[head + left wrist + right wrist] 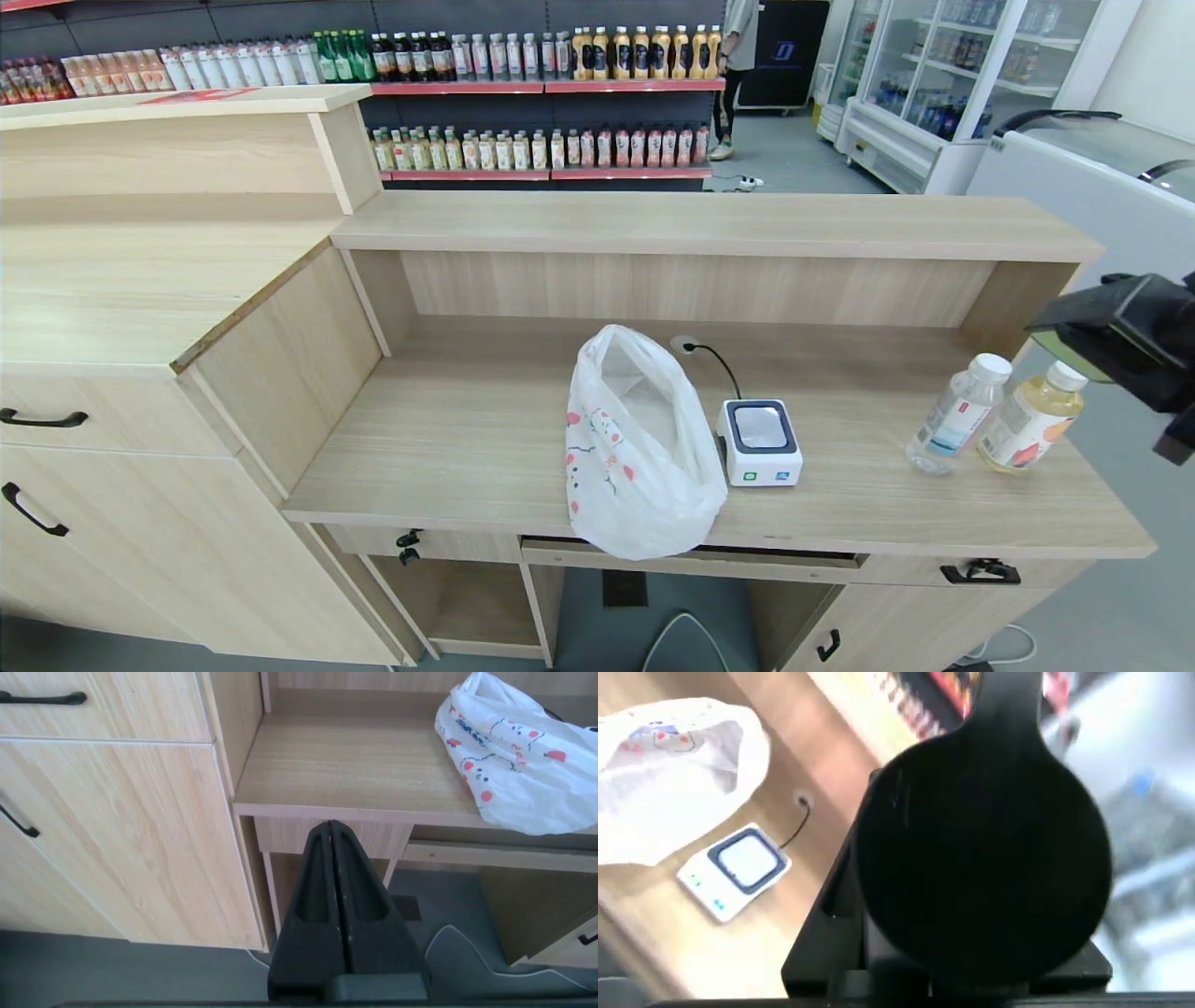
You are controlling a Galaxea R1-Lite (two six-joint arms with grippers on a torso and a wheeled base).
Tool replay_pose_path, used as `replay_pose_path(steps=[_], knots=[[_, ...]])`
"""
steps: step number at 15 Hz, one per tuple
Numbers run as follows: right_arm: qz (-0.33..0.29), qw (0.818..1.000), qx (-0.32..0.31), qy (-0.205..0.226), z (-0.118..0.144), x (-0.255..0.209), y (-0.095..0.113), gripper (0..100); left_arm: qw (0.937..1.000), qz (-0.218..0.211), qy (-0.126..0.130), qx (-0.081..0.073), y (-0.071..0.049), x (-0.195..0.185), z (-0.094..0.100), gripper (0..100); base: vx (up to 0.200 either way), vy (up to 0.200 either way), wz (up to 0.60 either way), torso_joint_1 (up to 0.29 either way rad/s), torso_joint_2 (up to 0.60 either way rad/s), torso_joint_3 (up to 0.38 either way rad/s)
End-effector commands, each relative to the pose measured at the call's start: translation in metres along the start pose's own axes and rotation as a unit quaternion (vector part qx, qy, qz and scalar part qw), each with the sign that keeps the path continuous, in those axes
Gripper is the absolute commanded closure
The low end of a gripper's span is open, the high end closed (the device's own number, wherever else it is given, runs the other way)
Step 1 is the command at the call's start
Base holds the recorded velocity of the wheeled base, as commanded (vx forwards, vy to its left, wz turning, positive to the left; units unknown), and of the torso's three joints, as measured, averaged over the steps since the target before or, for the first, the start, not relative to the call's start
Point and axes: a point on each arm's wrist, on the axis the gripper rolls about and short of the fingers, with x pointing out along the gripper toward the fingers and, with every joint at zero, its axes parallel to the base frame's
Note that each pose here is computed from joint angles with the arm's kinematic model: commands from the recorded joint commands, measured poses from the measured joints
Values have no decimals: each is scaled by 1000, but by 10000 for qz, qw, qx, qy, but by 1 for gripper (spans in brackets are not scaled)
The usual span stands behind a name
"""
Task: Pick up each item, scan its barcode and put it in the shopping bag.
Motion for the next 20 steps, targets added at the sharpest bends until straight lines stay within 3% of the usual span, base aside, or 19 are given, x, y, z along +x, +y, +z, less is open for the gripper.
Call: replay_pose_path(steps=[1, 4, 7, 12, 13, 14, 16, 18, 20], knots=[[-609, 9920, 759, 798, -9, -18, -10, 100, 10000, 4, -2, 3, 0, 0, 0, 100, 0, 0, 0, 0, 0, 0], [-1020, 9701, 1286, 1788, -22, -16, -3, 100, 10000, 4, -2, -5, 0, 0, 0, 100, 0, 0, 0, 0, 0, 0], [-734, 9662, 1770, 1723, -21, -12, 9, 100, 10000, 4, -2, 3, 0, 0, 0, 100, 0, 0, 0, 0, 0, 0], [-573, 9595, 2243, 1606, -10, 1, 21, 100, 10000, 4, -2, -5, 0, 0, 0, 100, 0, 0, 600, 2, 3, 4], [-480, 9528, 2624, 1446, -4, 7, 23, 100, 10000, 4, -2, 3, 0, 0, 0, 100, 0, 0, 600, 2, -2, 7], [-227, 9267, 3517, 1301, 1, 18, 32, 100, 10000, 4, -2, 3, 0, 0, 0, 100, 0, 0, 0, 0, 0, 0], [-391, 8621, 4778, 1641, -16, 28, 38, 100, 10000, 4, -2, 3, 0, 0, 0, 100, 0, 0, 0, 0, 0, 0], [-672, 8160, 5424, 1885, -36, 48, 30, 100, 10000, 4, -2, 3, 0, 0, 0, 100, 0, 0, 0, 0, 0, 0], [-792, 7880, 5745, 2068, -56, 73, 24, 100, 10000, 4, -2, 3, 0, 0, 0, 100, 0, 0, 0, 0, 0, 0]])
